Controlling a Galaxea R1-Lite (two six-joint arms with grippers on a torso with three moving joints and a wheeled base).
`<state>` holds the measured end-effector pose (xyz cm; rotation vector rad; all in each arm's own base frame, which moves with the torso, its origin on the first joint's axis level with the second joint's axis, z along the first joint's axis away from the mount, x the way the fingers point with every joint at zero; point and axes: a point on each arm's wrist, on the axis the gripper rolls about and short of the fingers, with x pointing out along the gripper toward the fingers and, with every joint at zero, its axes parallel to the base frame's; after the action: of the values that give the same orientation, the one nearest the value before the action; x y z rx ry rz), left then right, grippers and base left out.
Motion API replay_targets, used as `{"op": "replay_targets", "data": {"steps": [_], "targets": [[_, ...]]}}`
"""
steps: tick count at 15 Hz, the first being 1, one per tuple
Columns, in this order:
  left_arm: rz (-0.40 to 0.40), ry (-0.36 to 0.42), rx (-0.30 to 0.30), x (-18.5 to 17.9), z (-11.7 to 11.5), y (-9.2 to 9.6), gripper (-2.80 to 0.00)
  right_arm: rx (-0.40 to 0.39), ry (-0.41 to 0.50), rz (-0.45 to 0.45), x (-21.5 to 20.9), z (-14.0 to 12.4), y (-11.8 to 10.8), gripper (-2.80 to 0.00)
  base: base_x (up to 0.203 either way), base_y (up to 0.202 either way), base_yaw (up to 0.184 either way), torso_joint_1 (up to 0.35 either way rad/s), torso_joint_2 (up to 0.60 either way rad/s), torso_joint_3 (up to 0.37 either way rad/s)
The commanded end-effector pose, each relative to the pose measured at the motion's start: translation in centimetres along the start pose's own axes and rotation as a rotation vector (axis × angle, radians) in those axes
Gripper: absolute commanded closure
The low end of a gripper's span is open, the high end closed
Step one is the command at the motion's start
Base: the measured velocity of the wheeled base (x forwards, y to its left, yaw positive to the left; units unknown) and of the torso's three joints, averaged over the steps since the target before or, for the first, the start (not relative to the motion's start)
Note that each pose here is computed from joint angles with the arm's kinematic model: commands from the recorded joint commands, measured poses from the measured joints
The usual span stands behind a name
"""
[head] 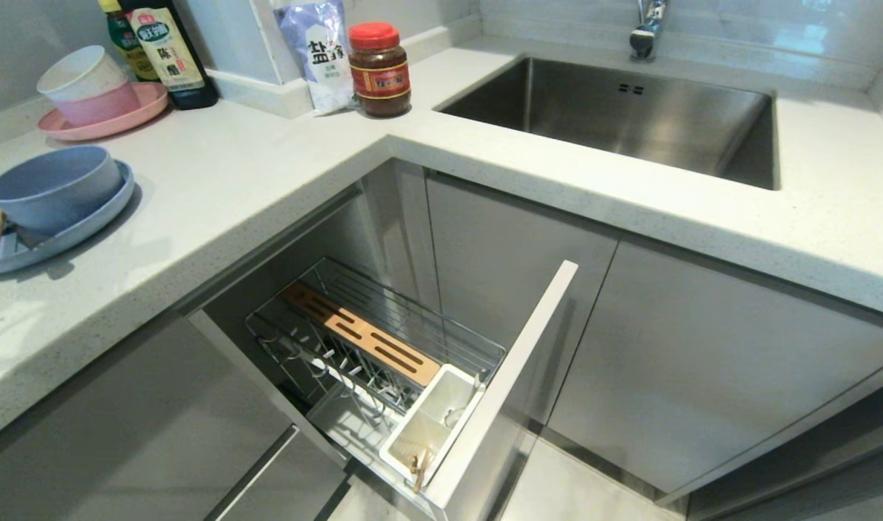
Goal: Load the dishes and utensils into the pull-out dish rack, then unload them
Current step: Close the cupboard
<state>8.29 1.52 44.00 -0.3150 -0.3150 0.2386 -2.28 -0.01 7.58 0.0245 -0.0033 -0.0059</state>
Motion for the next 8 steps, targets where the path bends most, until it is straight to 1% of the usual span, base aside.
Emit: {"op": "replay_targets", "data": {"steps": [1, 2, 3, 5, 7, 8], "targets": [[-0.129, 0.088, -0.101, 1.9, -1.2, -1.7, 0.00, 0.000, -0.003, 0.000, 0.0, 0.0, 0.0, 0.00, 0.000, 0.000, 0.000, 0.000, 0.00, 0.000], [-0.200, 0.137, -0.148, 2.2, -1.9, -2.7, 0.00, 0.000, -0.003, 0.000, 0.0, 0.0, 0.0, 0.00, 0.000, 0.000, 0.000, 0.000, 0.00, 0.000], [-0.269, 0.192, -0.178, 2.5, -2.7, -3.8, 0.00, 0.000, -0.003, 0.000, 0.0, 0.0, 0.0, 0.00, 0.000, 0.000, 0.000, 0.000, 0.00, 0.000], [-0.413, 0.321, -0.213, 2.7, -4.9, -6.5, 0.00, 0.000, -0.003, 0.000, 0.0, 0.0, 0.0, 0.00, 0.000, 0.000, 0.000, 0.000, 0.00, 0.000], [-0.504, 0.449, -0.206, 2.8, -7.9, -9.7, 0.00, 0.000, -0.003, 0.000, 0.0, 0.0, 0.0, 0.00, 0.000, 0.000, 0.000, 0.000, 0.00, 0.000], [-0.520, 0.504, -0.187, 2.9, -9.6, -11.2, 0.00, 0.000, -0.002, 0.000, 0.0, 0.0, 0.0, 0.00, 0.000, 0.000, 0.000, 0.000, 0.00, 0.000]]}}
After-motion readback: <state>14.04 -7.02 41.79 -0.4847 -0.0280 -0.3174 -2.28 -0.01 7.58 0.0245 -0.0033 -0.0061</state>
